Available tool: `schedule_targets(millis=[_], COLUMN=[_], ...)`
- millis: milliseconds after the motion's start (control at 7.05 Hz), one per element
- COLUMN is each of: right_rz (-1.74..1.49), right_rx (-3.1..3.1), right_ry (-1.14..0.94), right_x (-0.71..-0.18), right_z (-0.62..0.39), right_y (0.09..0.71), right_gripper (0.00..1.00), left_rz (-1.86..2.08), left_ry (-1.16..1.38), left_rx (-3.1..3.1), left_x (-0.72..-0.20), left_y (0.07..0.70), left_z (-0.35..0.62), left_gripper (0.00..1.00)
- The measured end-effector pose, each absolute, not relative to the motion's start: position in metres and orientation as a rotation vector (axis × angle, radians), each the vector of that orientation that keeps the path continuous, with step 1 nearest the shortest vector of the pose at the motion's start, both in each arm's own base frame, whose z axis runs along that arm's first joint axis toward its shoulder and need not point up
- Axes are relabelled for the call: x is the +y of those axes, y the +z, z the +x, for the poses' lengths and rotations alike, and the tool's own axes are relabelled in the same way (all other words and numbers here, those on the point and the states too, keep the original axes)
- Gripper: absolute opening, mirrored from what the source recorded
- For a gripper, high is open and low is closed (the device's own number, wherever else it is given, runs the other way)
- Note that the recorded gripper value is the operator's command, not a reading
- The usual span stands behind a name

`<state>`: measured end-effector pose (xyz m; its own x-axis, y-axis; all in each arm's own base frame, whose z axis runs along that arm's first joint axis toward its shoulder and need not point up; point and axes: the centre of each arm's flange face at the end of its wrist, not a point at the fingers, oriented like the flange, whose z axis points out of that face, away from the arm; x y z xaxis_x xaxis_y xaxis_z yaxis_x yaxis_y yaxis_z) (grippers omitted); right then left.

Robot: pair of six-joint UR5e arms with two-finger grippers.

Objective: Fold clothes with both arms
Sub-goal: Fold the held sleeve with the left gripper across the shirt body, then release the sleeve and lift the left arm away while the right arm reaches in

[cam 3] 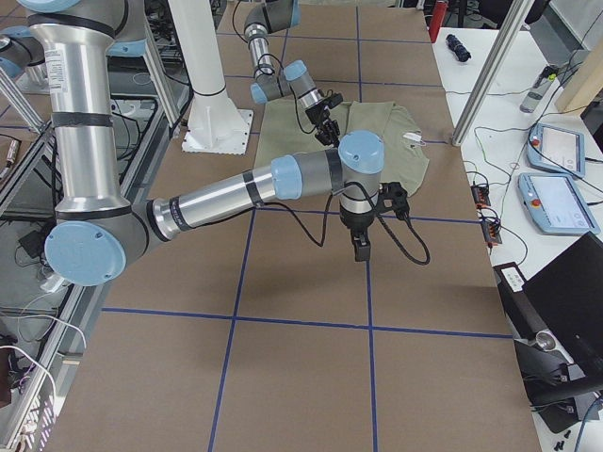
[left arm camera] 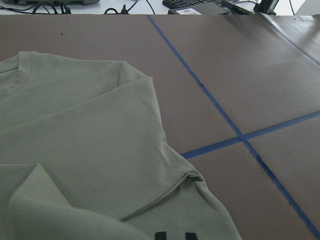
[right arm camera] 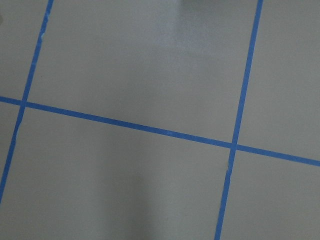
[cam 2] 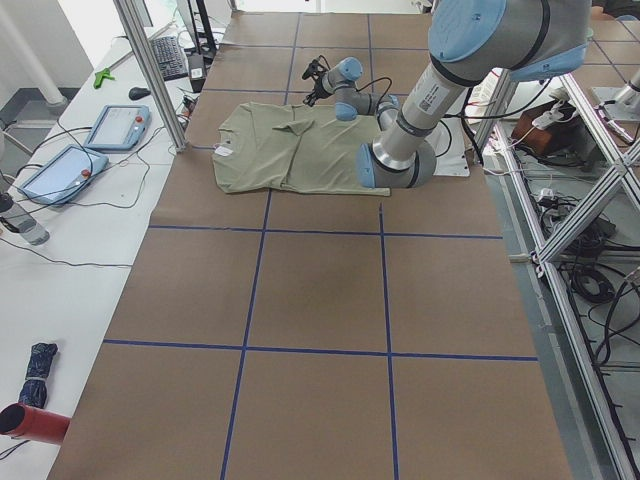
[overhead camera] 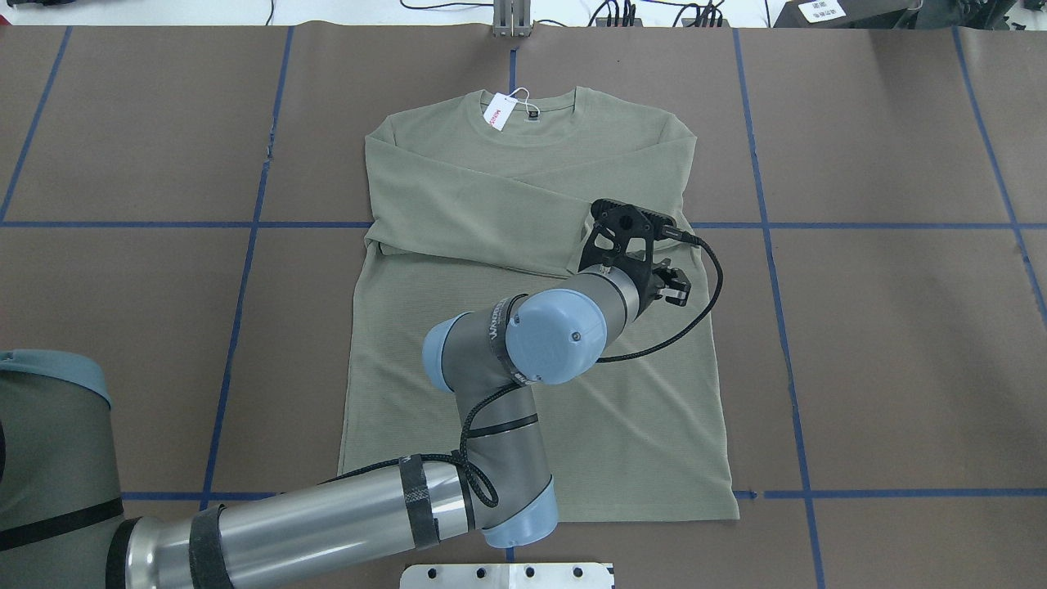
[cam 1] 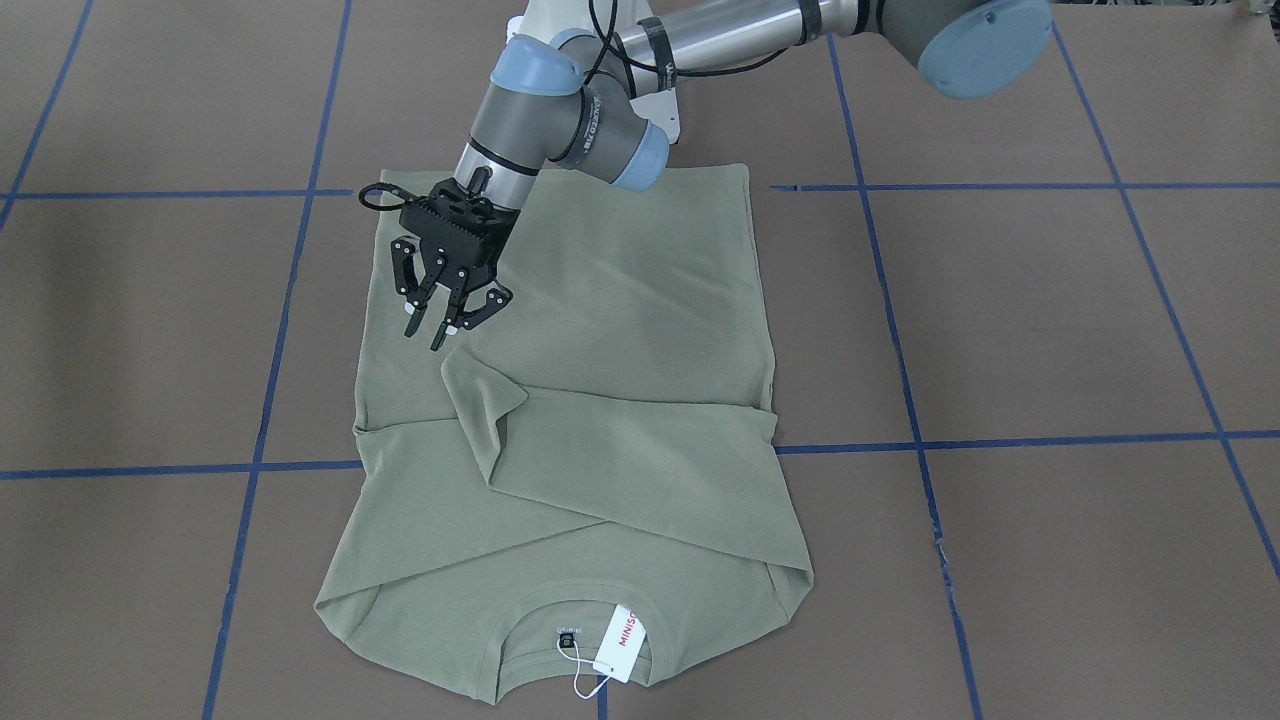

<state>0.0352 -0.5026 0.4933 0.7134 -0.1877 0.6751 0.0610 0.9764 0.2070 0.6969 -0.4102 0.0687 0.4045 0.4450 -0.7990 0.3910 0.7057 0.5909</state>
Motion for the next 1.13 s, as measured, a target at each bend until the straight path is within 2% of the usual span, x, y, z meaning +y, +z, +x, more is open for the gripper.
schedule_targets(millis=[283, 567, 850, 1134], right_rz=[0.193, 0.2, 0.183, 0.193], right_rx=[-0.769, -0.785, -0.814, -0.764], right_ry=[-0.149, -0.144, -0.11, -0.051], right_x=[-0.506, -0.515, -0.541, -0.553], right_z=[0.033, 0.016, -0.067, -0.227], right_y=[0.485, 0.464, 0.393, 0.292], right_gripper=[1.0, 1.0, 1.0, 0.98], left_rz=[0.811, 0.654, 0.589, 0.601], left_ry=[0.05, 0.163, 0.254, 0.356], left_rx=[1.24, 1.176, 1.078, 1.021], left_x=[-0.424, -0.454, -0.485, -0.516], left_y=[0.059, 0.059, 0.096, 0.145], left_z=[0.676, 0.605, 0.505, 0.429], left_gripper=[1.0, 1.0, 1.0, 1.0])
